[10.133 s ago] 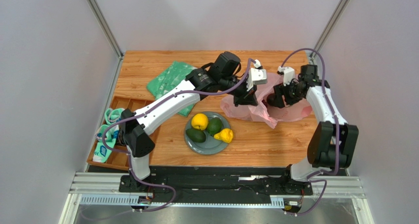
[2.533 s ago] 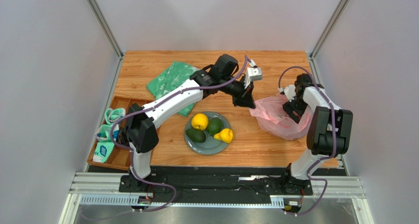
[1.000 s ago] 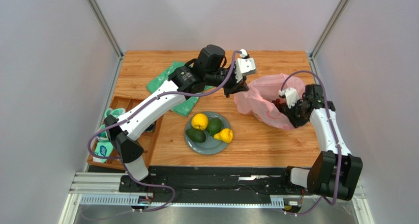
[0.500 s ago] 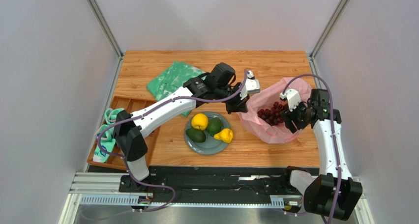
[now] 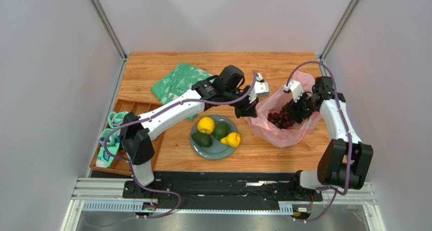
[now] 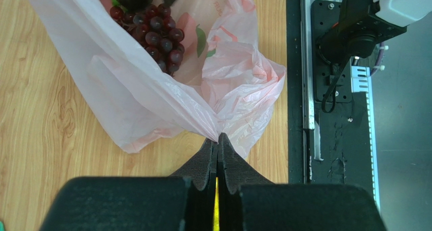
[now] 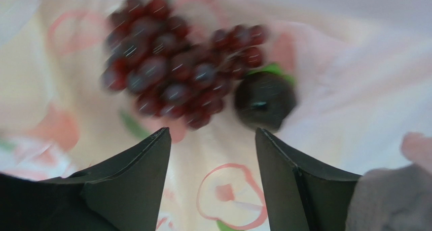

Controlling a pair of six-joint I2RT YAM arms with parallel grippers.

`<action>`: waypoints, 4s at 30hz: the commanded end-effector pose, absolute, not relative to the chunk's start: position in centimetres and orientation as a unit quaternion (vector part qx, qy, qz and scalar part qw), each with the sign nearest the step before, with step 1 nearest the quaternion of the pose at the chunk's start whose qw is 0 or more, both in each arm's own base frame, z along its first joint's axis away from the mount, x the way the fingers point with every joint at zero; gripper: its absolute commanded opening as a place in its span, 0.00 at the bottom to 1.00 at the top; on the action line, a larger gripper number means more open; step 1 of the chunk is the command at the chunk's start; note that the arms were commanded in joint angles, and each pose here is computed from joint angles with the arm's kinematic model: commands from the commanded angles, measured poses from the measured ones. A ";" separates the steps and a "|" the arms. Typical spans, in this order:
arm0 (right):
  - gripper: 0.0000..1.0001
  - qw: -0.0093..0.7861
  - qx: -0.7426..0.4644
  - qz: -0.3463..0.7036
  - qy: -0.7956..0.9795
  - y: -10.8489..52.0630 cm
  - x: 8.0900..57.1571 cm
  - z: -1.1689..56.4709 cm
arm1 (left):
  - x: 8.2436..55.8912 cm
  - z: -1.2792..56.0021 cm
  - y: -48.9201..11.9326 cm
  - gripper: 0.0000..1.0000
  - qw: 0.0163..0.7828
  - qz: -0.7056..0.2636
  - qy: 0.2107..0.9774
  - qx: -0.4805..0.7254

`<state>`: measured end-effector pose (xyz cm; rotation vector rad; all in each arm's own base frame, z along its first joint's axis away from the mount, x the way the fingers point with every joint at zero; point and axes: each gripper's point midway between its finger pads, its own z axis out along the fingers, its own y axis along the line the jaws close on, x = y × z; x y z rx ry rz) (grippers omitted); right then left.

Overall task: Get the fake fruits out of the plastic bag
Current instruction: Adjust the plastic bag at the center of the board, then take out the fake fruit from the plastic bag.

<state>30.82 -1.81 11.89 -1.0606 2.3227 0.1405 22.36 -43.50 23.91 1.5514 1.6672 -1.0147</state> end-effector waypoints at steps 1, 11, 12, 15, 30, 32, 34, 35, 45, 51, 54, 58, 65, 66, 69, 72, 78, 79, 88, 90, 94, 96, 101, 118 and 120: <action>0.65 0.334 -0.359 0.003 0.871 -3.6 36.8 14.0 | 22.1 25.9 -44.3 0.00 0.338 -0.403 0.608 0.595; 0.65 0.312 -0.325 -0.035 0.892 -5.6 40.4 9.8 | 22.0 25.3 -44.5 0.00 0.330 -0.409 0.609 0.594; 0.66 0.305 -0.312 -0.028 0.900 -5.5 41.0 8.7 | 22.0 25.3 -44.6 0.00 0.328 -0.410 0.609 0.594; 0.71 0.283 -0.293 -0.016 0.913 -5.3 42.0 7.0 | 22.0 25.1 -44.5 0.00 0.326 -0.409 0.612 0.593; 0.48 0.315 -0.269 -0.008 0.910 -3.9 41.8 12.4 | 22.8 24.5 -44.2 0.00 0.335 -0.388 0.626 0.588; 0.50 0.350 -0.279 0.046 0.893 -1.5 41.3 15.9 | 23.0 24.6 -44.4 0.00 0.338 -0.386 0.625 0.589; 0.52 0.362 -0.285 0.079 0.884 0.1 39.3 18.7 | 23.6 24.8 -44.6 0.00 0.347 -0.378 0.628 0.584; 0.52 0.369 -0.289 0.101 0.878 1.0 38.6 19.7 | 23.8 24.8 -44.7 0.00 0.350 -0.375 0.630 0.583; 0.56 0.304 -0.290 0.144 0.896 2.5 30.8 18.6 | 30.2 29.1 -43.8 0.00 0.423 -0.344 0.647 0.532; 0.56 0.233 -0.230 0.171 0.929 2.5 29.5 12.5 | 31.5 30.7 -43.0 0.00 0.449 -0.327 0.639 0.532; 0.54 0.222 -0.205 0.189 0.934 3.0 29.6 11.9 | 30.8 30.0 -42.6 0.00 0.438 -0.331 0.642 0.535; 0.54 0.271 -0.222 0.219 0.911 4.5 29.8 16.8 | 30.7 29.3 -42.0 0.00 0.436 -0.318 0.647 0.538; 0.59 0.346 -0.255 0.275 0.860 7.4 27.8 25.0 | 32.5 30.3 -40.9 0.73 0.465 -0.275 0.670 0.509; 0.59 0.340 -0.247 0.280 0.863 7.5 27.7 24.5 | 32.5 31.5 -40.4 0.88 0.478 -0.271 0.669 0.501; 0.59 0.324 -0.213 0.292 0.874 7.5 28.2 23.6 | 31.9 34.8 -39.0 0.97 0.505 -0.276 0.657 0.486; 0.58 0.310 -0.174 0.323 0.877 7.9 29.0 23.2 | 29.5 38.1 -38.1 0.95 0.509 -0.327 0.634 0.482; 0.58 0.288 -0.061 0.396 0.869 7.4 32.4 23.8 | 22.3 38.8 -40.5 0.97 0.408 -0.502 0.587 0.487; 0.58 0.286 -0.033 0.407 0.867 6.6 33.0 23.8 | 22.4 38.4 -41.3 0.98 0.409 -0.507 0.587 0.480; 0.57 0.197 0.140 0.578 0.779 6.4 34.7 24.2 | 26.8 32.4 -50.3 0.98 0.490 -0.430 0.616 0.442; 0.57 0.195 0.148 0.592 0.768 6.1 34.9 24.2 | 28.3 31.4 -51.9 0.98 0.505 -0.404 0.626 0.436; 0.57 0.186 0.158 0.605 0.758 5.6 34.9 24.2 | 29.3 29.8 -53.8 0.97 0.513 -0.389 0.624 0.444; 0.57 0.187 0.161 0.606 0.756 5.4 34.9 24.3 | 30.1 28.8 -54.3 0.96 0.511 -0.383 0.640 0.428; 0.57 0.195 0.154 0.595 0.764 5.3 34.5 24.1 | 30.6 28.1 -54.5 0.95 0.506 -0.385 0.658 0.403; 0.59 0.205 0.145 0.572 0.781 5.7 33.1 23.6 | 30.2 27.4 -56.2 0.93 0.476 -0.429 0.668 0.378; 0.59 0.208 0.140 0.572 0.781 5.8 33.1 23.8 | 30.4 26.8 -56.4 0.91 0.472 -0.427 0.673 0.377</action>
